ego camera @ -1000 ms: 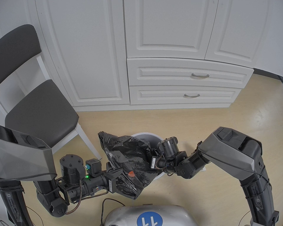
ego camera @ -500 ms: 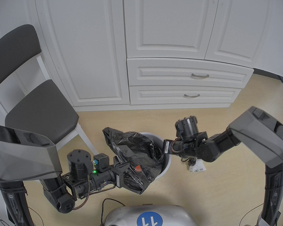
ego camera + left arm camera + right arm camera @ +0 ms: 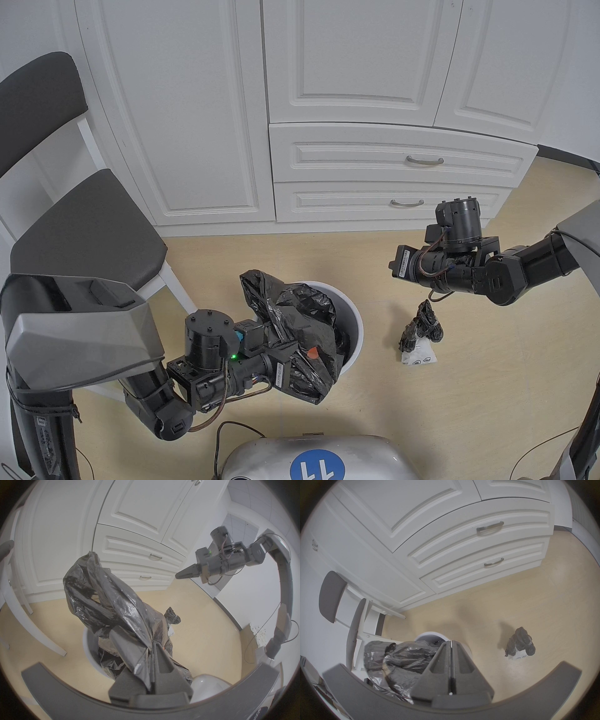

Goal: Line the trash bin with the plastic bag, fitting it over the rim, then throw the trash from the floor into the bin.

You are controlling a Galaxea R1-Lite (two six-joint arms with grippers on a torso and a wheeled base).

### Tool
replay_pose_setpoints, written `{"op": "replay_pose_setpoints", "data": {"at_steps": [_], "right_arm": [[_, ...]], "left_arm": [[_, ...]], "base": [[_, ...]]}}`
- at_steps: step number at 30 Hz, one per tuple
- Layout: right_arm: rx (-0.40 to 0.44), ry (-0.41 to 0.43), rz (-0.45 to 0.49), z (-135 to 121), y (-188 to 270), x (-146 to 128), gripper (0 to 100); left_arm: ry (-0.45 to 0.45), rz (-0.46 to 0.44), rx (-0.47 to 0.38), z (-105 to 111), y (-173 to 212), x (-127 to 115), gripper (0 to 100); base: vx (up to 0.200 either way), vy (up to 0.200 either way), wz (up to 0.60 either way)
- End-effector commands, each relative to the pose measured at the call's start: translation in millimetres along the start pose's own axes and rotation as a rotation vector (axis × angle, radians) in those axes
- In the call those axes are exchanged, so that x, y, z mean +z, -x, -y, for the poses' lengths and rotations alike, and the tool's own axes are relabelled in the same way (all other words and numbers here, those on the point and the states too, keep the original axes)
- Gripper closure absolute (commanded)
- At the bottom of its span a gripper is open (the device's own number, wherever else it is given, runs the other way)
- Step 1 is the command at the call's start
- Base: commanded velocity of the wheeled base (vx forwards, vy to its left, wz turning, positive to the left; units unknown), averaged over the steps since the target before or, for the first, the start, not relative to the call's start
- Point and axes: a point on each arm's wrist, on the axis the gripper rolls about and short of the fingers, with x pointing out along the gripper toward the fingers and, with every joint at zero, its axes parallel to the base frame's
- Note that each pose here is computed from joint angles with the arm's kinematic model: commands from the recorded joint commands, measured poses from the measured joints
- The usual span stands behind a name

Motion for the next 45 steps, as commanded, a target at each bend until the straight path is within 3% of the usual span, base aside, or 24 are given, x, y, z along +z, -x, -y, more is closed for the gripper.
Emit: {"op": "replay_pose_setpoints", "data": {"at_steps": [1,13,24,25,29,36,45], "right_arm": [[0.011,0.003,0.031,-2,11,8,100],[0.011,0.013,0.031,-2,14,8,100],[0.015,0.036,0.039,-3,23,9,100],[0.015,0.039,0.039,-3,24,9,100],[0.011,0.051,0.036,-2,26,8,100],[0.005,0.115,0.005,-4,27,-4,100],[0.074,0.172,0.03,-40,27,-32,100]], "left_arm": [[0.0,-0.015,0.013,-1,-17,-9,100],[-0.003,-0.005,0.034,-4,-38,-16,100],[-0.022,0.024,-0.015,19,-39,-12,100],[-0.023,0.028,-0.017,19,-38,-12,0],[-0.02,0.027,-0.005,17,-31,-9,0],[-0.019,0.015,0.007,20,21,5,0],[-0.005,0.016,0.075,12,59,11,0]], "base": [[0.0,0.0,0.0],[0.0,0.0,0.0],[0.0,0.0,0.0],[0.0,0.0,0.0],[0.0,0.0,0.0],[0.0,0.0,0.0],[0.0,0.0,0.0]]}}
